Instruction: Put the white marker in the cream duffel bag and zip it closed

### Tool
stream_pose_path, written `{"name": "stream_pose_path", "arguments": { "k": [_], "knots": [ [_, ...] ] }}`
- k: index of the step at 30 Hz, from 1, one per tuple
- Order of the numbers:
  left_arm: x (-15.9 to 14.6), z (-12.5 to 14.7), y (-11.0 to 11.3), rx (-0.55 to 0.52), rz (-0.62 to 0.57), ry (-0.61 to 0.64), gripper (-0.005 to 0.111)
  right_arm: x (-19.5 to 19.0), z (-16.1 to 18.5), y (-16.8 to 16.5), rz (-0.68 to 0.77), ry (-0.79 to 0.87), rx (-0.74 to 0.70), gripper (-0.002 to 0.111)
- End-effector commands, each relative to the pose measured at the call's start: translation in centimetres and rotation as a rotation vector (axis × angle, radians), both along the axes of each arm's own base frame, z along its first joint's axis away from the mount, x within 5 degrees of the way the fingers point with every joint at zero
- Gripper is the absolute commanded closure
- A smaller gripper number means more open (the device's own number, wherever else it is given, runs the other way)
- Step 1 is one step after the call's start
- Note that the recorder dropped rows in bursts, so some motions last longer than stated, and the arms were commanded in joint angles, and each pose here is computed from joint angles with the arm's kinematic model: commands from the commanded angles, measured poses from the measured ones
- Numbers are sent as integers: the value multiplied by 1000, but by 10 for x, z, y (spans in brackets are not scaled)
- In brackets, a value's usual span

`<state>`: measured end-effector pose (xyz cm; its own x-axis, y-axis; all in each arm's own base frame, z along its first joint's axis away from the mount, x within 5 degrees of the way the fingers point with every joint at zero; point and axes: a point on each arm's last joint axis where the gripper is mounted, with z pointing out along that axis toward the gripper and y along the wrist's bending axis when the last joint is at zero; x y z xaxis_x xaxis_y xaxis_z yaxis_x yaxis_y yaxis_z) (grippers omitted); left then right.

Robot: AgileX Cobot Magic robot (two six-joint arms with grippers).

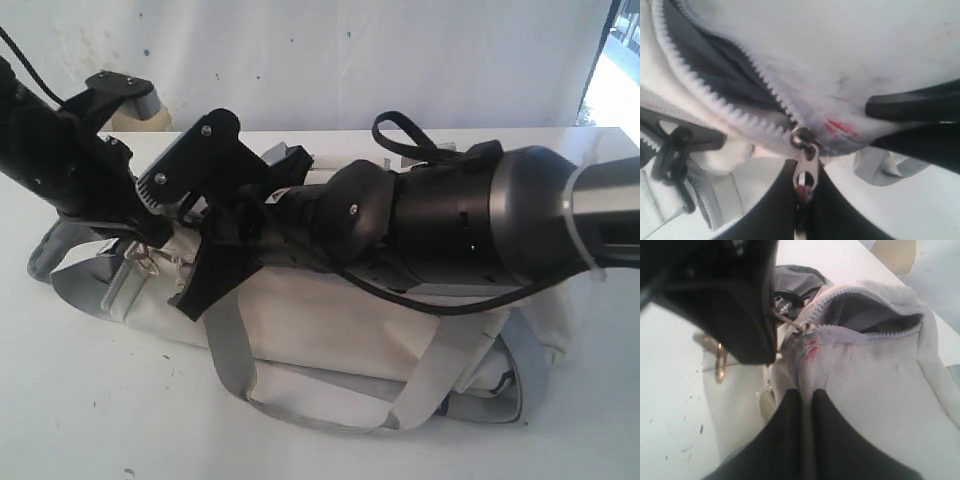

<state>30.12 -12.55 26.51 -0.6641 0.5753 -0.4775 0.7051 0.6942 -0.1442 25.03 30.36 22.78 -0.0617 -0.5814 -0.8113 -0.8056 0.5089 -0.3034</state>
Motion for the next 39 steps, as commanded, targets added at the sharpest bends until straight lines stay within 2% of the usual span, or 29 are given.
{"name": "stream_pose_path", "arguments": {
  "k": [1, 5, 14, 19, 23, 28, 31, 33, 39],
  "knots": [
    [-5, 23, 2, -5, 22, -15, 107, -6, -10, -7, -1, 38, -23, 108],
    [-8, 30, 3, -1, 46, 48, 107, -9, -17, -10, 2, 57, -43, 108],
    [-5, 33, 3, -38, 165, 72, 107, -11, -20, -11, 4, 66, -52, 108],
    [6, 36, 10, -126, 353, 53, 107, -16, -25, -11, 57, 103, -84, 108],
    [12, 40, 21, -227, 418, 81, 107, -19, -33, -15, 63, 103, -115, 108],
    [12, 47, 17, -339, 351, 86, 107, -18, -33, -16, 53, 94, -114, 108],
    [8, 48, 13, -362, 274, 96, 107, -18, -33, -16, 49, 89, -113, 108],
    [6, 47, 13, -335, 249, 101, 107, -18, -33, -16, 49, 89, -113, 108],
    [5, 32, 24, -138, 150, 94, 107, -16, -32, -17, 35, 72, -108, 108]
  ]
}}
